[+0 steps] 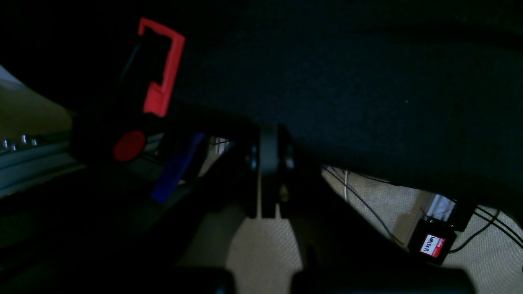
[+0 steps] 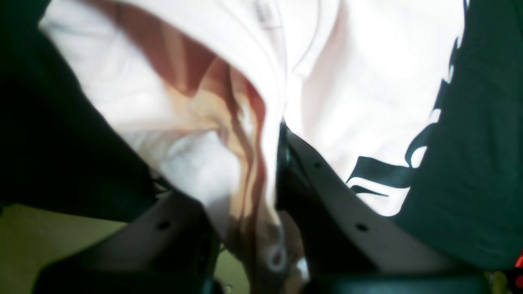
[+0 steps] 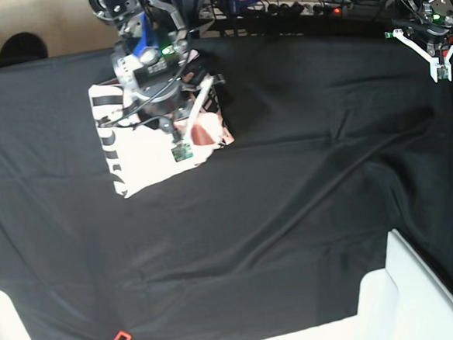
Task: Fold the T-shirt properly
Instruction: 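Carry the folded end across the bundle with the right gripper and press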
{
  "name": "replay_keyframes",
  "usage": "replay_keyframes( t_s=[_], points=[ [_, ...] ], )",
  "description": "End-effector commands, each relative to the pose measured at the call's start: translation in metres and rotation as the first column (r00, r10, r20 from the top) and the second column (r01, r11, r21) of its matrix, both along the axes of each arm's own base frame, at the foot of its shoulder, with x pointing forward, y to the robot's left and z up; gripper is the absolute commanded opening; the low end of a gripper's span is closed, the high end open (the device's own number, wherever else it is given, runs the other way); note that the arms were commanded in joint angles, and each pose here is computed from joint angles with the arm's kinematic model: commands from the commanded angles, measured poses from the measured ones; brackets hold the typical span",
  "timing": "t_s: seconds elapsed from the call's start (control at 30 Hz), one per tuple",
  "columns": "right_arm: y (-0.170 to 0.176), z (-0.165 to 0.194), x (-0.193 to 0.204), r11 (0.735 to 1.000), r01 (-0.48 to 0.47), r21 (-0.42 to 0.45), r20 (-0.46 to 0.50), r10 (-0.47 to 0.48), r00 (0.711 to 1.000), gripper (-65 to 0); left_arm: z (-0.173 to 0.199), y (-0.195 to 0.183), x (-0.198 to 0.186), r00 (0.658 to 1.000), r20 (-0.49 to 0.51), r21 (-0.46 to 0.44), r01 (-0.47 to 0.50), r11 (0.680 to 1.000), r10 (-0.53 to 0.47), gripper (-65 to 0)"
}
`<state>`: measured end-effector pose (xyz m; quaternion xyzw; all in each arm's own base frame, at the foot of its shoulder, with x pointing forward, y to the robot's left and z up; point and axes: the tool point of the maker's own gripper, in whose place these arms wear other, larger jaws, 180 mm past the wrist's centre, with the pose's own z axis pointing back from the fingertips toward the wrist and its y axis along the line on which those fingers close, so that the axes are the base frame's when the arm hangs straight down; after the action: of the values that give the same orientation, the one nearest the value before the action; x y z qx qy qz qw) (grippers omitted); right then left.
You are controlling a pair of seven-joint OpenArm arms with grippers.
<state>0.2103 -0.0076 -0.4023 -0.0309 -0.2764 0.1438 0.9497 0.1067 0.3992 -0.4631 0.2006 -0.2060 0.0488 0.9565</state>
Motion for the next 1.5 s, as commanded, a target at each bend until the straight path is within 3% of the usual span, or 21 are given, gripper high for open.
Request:
replay_keyframes(
  t_s=[0.0,0.13,0.43,0.5,0.6,0.7,0.8,1.03,1.2,1.47],
  points=[
    [0.012,0.005,0.003,1.0,-0.005,0.029,0.023,0.004,1.0,-64.7,0.01,0.009,0.004,1.0,0.02,0.032,0.005,0.999,-0.006,-65.0],
    [0.024,-0.008,-0.006,1.0,-0.001,0.027,-0.008,0.001,1.0,-64.7,0.01,0.009,0.004,1.0,0.02,0.032,0.005,0.999,-0.006,-65.0],
    [0.03,-0.005,-0.002,0.999,-0.009,0.041,0.024,0.008,1.0,-63.3,0.009,0.009,0.004,1.0,0.019,0.031,0.005,1.0,-0.005,-65.0],
    [0.032,-0.003,-0.002,0.999,-0.013,0.046,0.026,0.012,1.0,-57.6,0.009,0.009,0.004,1.0,0.019,0.031,0.005,1.0,-0.005,-65.0],
    [0.049,0.003,-0.007,0.995,-0.057,0.08,0.033,0.055,0.998,-39.0,0.009,0.009,0.005,1.0,0.02,0.031,0.005,1.0,-0.005,-65.0],
    [0.073,0.017,-0.014,0.972,-0.073,0.223,0.02,0.071,0.997,-20.3,0.009,0.009,0.005,1.0,0.02,0.031,0.005,1.0,-0.005,-65.0],
    [0.078,0.027,-0.012,0.96,-0.071,0.27,0.028,0.066,0.997,-12.3,0.009,0.009,0.005,1.0,0.02,0.031,0.005,1.0,-0.005,-65.0],
    [0.075,0.041,-0.004,0.957,-0.083,0.277,0.068,0.067,0.995,-11.2,-0.001,0.01,-0.005,1.0,-0.01,0.01,-0.009,1.0,0.01,-65.0],
    [0.072,0.038,-0.005,0.96,-0.078,0.27,0.06,0.064,0.996,-0.6,-0.001,0.01,-0.005,1.0,-0.01,0.01,-0.009,1.0,0.01,-65.0],
    [0.068,0.047,0.002,0.957,-0.068,0.283,0.098,0.041,0.994,-0.9,-0.001,0.01,-0.005,1.0,-0.01,0.01,-0.009,1.0,0.01,-65.0]
  ],
)
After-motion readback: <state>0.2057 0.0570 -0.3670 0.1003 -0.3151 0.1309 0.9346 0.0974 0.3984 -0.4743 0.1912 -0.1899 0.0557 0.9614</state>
